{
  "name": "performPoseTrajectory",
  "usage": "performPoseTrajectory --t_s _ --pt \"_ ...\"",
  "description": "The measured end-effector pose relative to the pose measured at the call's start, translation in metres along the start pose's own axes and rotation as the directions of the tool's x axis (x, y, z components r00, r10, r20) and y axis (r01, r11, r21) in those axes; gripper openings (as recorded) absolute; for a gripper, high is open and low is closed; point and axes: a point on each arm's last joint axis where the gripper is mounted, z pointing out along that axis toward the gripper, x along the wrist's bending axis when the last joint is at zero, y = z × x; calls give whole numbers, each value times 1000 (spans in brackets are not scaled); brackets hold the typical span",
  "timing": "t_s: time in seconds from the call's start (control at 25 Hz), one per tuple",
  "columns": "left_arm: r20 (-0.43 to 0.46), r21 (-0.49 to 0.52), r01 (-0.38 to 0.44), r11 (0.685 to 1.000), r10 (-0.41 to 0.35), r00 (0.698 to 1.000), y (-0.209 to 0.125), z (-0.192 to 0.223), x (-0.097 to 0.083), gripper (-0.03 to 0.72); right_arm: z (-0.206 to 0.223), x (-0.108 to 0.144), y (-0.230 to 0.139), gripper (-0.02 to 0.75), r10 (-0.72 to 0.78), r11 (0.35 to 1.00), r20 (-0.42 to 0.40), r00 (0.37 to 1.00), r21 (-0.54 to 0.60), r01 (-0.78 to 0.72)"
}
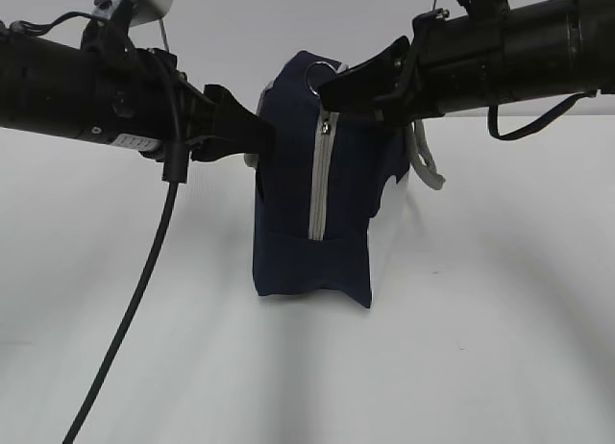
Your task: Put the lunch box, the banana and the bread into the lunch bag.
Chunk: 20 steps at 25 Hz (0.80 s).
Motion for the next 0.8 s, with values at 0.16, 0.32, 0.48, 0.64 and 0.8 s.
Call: performPoseTrajectory --t_s 0.16,0.32,0.48,0.64,0.8 --pt "7 -14 -12 1000 12 1000 1 1 0 406 0 0 0 0 0 1000 0 1000 0 0" --pt "8 -12 -20 1000 20 1000 0 3 1 406 0 0 0 0 2 1000 -2 1000 0 -2" --pt "7 6 -12 1000 12 1000 -4 9 4 406 0 0 0 0 8 1000 -2 1000 0 -8" --pt "10 20 8 1000 -8 1000 -8 15 7 406 0 0 0 0 15 1000 -2 1000 0 -15" --pt "53 18 19 1000 -20 998 -9 21 6 406 0 0 0 0 18 1000 -2 1000 0 -18"
